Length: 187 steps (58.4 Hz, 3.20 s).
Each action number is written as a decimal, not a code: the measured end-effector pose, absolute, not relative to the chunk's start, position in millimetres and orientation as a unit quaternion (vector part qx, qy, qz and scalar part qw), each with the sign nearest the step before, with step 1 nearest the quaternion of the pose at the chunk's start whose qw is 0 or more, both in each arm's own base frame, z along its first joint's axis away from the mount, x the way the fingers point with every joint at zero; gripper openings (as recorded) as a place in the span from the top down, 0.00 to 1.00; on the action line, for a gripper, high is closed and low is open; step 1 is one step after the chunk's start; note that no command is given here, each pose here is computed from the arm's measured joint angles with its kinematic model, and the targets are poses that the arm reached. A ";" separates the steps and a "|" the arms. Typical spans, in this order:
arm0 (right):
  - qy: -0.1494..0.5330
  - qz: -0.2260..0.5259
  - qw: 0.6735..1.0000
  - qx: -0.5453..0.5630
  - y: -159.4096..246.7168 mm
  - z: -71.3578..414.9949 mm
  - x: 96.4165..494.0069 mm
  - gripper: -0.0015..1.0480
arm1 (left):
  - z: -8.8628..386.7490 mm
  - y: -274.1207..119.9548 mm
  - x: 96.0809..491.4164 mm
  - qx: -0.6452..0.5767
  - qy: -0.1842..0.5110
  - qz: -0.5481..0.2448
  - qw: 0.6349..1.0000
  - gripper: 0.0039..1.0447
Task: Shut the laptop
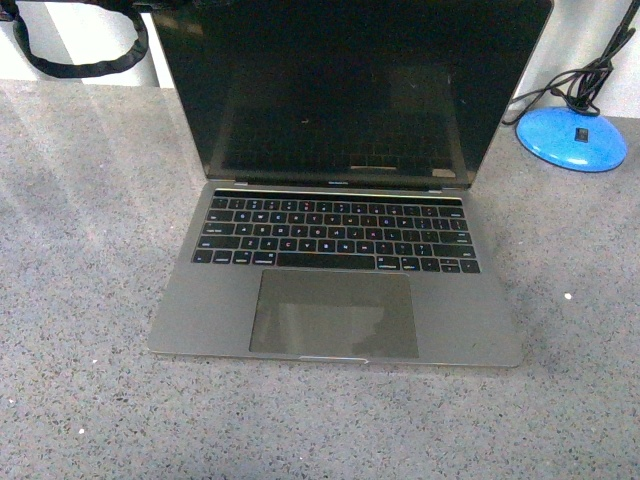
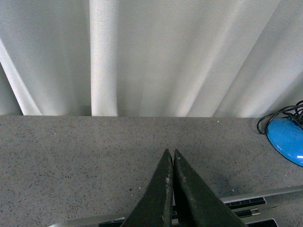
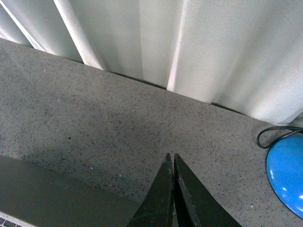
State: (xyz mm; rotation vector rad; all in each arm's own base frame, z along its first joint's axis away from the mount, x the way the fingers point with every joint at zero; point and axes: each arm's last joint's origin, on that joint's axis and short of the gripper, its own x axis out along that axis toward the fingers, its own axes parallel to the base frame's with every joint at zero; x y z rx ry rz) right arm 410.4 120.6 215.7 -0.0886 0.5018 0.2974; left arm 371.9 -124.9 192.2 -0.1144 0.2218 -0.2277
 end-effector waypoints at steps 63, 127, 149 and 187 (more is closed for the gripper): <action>0.286 0.109 0.952 0.020 111.7 198.0 366.1 0.99 | 180.9 -118.6 347.7 -0.042 0.187 -0.123 0.974 0.97; 0.358 0.101 0.923 0.096 107.8 145.6 315.9 0.99 | 143.2 -102.2 334.2 -0.075 0.277 -0.083 0.954 0.97; 0.393 0.094 0.909 0.105 105.8 122.8 314.6 0.99 | 128.9 -101.7 330.3 -0.078 0.300 -0.078 0.948 0.97; 0.409 0.089 0.902 0.104 103.8 107.0 310.0 0.99 | 112.3 -104.1 324.2 -0.094 0.320 -0.075 0.940 0.97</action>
